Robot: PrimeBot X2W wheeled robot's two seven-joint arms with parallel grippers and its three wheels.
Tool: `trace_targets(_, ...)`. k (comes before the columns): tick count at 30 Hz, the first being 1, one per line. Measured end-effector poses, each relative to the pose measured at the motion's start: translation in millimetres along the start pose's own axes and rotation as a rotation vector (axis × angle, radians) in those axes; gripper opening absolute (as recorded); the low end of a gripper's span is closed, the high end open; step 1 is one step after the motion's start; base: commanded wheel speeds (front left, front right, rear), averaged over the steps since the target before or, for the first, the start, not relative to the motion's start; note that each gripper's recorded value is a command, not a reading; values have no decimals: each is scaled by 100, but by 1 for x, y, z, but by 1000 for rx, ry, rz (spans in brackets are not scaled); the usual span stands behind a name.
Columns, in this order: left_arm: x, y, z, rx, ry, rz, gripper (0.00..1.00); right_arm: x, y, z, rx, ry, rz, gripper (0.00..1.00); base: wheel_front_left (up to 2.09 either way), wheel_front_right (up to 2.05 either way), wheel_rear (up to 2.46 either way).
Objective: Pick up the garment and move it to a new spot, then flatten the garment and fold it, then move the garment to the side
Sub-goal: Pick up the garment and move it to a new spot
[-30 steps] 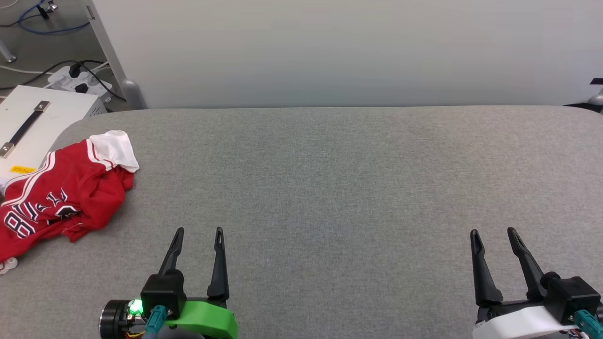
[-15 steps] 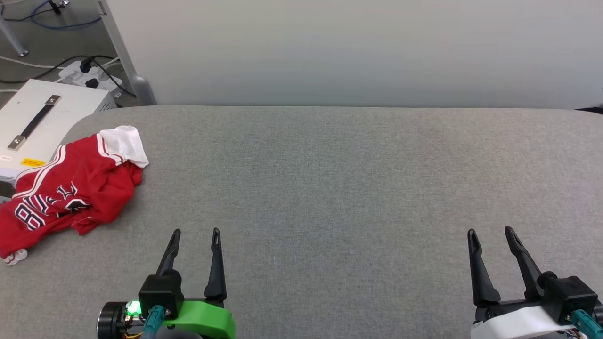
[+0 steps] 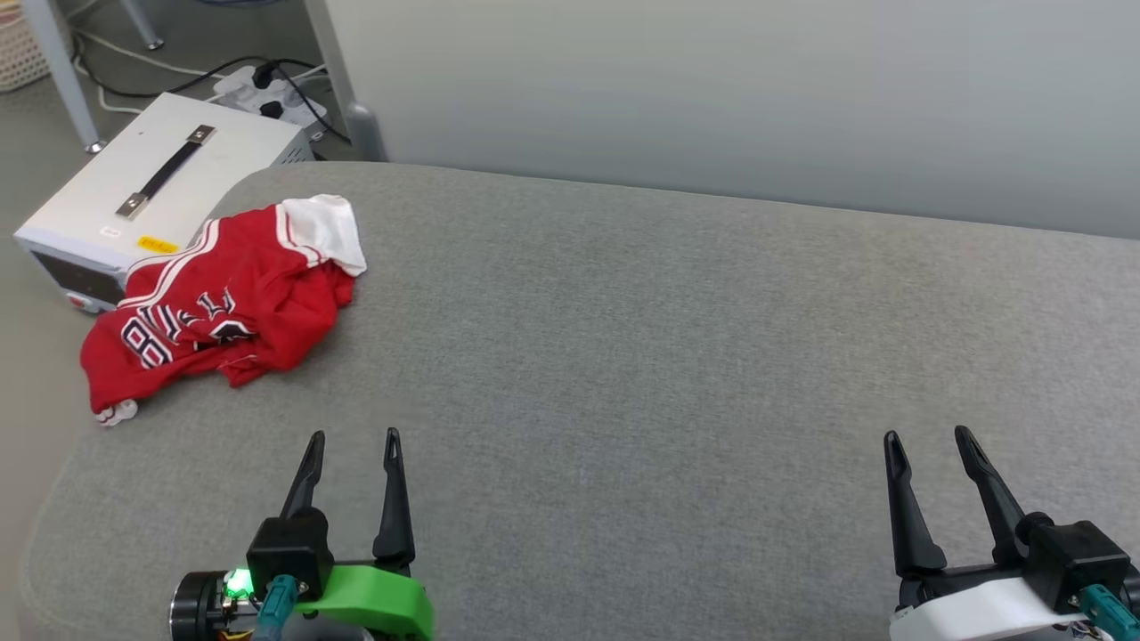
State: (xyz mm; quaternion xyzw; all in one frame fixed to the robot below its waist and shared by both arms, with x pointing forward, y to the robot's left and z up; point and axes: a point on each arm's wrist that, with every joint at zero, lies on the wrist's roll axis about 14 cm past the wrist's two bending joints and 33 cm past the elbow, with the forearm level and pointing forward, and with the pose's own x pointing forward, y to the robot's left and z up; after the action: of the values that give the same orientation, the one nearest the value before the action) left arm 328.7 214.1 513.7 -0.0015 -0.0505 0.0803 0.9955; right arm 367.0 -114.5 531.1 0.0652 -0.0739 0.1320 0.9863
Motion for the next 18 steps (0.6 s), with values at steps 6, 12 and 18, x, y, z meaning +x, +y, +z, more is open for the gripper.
trace_targets(6, -10, 26, 0, 6, 6, 82, 100, 14, 21, -8, 10, 17, 72, 100, 0, 0, 0)
trace_targets(12, -24, 52, 1, 9, 9, 169, 100, 29, 45, -17, 28, 33, 151, 100, 0, 0, 0)
trace_targets(18, -41, 77, 1, 13, 17, 262, 100, 42, 71, -25, 41, 47, 233, 100, 0, 0, 0)
